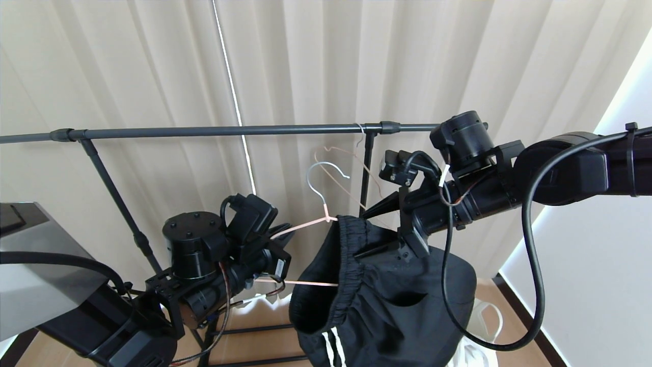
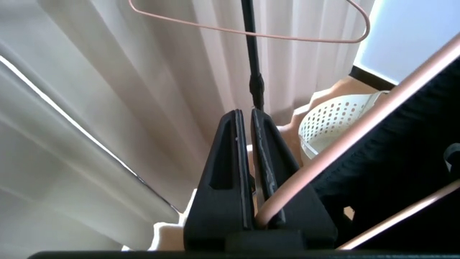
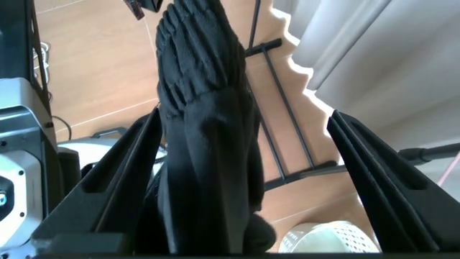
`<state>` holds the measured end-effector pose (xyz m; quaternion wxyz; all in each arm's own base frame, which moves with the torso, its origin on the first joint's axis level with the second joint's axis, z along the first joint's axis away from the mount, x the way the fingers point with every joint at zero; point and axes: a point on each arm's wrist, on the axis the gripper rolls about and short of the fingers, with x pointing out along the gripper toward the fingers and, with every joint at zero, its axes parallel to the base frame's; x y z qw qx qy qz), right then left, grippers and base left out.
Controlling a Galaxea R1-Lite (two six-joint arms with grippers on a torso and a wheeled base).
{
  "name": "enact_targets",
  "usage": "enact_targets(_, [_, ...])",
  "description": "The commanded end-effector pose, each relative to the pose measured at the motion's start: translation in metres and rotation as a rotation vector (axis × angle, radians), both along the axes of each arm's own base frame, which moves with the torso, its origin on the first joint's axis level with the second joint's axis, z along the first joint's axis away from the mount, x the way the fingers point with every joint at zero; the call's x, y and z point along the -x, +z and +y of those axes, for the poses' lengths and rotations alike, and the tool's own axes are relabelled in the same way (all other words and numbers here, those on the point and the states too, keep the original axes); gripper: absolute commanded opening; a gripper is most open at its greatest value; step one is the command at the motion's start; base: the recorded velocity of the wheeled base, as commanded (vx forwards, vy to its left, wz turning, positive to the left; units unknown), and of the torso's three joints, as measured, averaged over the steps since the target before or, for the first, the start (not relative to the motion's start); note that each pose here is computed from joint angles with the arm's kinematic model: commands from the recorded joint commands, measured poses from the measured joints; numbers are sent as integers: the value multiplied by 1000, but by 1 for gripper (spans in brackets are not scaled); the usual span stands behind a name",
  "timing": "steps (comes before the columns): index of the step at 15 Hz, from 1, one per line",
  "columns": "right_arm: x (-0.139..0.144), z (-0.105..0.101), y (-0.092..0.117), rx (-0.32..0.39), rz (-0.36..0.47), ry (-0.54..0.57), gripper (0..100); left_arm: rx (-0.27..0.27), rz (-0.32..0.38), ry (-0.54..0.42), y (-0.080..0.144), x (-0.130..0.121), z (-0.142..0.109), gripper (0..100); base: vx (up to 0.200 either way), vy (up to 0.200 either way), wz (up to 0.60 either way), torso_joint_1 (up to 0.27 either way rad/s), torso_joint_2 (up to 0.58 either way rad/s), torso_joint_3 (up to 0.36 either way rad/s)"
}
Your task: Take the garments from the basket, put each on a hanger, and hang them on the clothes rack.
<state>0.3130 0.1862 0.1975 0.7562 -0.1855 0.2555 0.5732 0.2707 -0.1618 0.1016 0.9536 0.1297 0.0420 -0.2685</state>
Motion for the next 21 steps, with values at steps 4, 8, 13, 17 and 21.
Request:
enact_targets(4, [-4, 2, 2, -6, -16, -2, 100, 0, 0, -2, 0, 0, 0, 0, 0, 0, 0, 0, 0, 0])
enact_targets(8, [-5, 2, 2, -6, -16, -2, 100, 10, -17, -4, 2, 0, 0, 0, 0, 0, 0, 0, 0, 0])
enact_targets(13, [-5, 2, 1, -4, -15, -1, 0, 14, -22, -4, 3, 0, -1, 0, 0, 0, 0, 0, 0, 0])
enact_targets(17, [-4, 2, 2, -5, -15, -2, 0, 17, -26, -3, 4, -1, -1, 0, 0, 0, 0, 0, 0, 0])
enact_targets(21, [-3, 1, 3, -7, -18, -2, 0, 30, -41, 0, 5, -1, 0, 0, 0, 0, 0, 0, 0, 0])
